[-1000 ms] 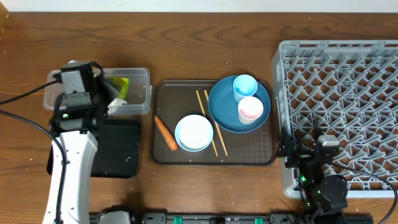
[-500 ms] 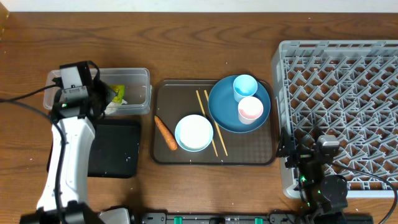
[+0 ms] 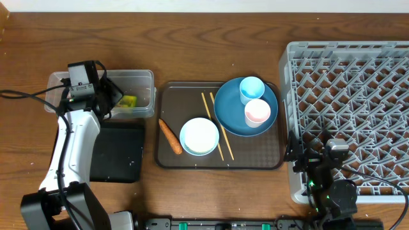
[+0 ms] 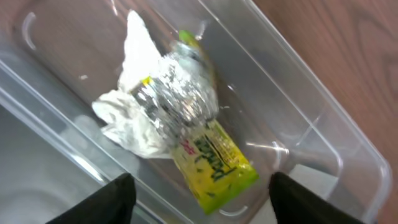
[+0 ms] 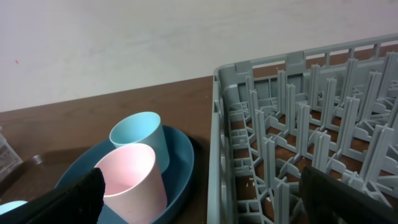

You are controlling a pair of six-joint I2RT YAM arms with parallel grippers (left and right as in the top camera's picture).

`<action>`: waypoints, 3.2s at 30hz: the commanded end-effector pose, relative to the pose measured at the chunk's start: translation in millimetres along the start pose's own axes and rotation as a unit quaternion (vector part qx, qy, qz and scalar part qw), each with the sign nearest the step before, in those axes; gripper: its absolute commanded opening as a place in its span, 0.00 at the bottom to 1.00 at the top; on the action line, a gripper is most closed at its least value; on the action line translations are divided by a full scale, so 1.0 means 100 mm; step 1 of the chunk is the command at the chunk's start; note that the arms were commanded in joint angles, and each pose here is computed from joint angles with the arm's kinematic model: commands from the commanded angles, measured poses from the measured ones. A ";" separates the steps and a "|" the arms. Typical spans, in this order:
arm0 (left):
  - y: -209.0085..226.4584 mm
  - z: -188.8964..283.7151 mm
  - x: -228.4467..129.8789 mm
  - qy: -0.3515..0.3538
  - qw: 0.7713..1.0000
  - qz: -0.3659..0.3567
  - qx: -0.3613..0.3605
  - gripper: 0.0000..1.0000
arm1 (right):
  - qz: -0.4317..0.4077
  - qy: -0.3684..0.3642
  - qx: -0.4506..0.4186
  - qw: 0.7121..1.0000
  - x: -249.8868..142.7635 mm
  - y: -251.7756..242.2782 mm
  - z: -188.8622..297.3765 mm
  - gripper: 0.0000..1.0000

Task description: Sort waste into correct bins and load items into the dishwasher rack

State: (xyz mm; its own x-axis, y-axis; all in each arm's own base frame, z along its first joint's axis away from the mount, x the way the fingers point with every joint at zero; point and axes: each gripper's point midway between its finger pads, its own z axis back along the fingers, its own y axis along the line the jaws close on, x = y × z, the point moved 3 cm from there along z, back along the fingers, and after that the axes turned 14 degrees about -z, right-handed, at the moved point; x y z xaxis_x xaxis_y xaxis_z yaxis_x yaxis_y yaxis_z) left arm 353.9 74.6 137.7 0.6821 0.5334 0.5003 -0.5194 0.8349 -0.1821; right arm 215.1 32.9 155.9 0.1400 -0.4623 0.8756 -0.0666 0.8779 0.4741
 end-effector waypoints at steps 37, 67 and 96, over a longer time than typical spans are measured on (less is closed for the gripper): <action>0.38 0.49 -1.40 0.107 0.993 0.013 -0.036 0.06 | 0.003 0.002 -0.002 1.000 -0.01 -0.01 0.00 0.99; 0.14 -0.29 -1.29 0.076 0.991 0.031 -0.110 0.06 | 0.003 0.002 -0.002 1.000 -0.01 -0.01 0.00 0.99; -0.07 -0.32 -1.04 0.030 0.984 0.042 -0.170 0.06 | 0.003 0.002 -0.002 1.000 -0.01 -0.01 0.00 0.99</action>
State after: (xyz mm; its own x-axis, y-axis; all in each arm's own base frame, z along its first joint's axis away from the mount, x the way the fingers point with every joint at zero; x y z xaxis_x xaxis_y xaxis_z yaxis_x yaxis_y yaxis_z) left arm 300.8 22.9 57.8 0.6764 0.5937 0.4359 -0.4012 0.7933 -0.4579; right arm 215.1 32.9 155.8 0.1403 -0.4622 0.8756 -0.0664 0.8780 0.4741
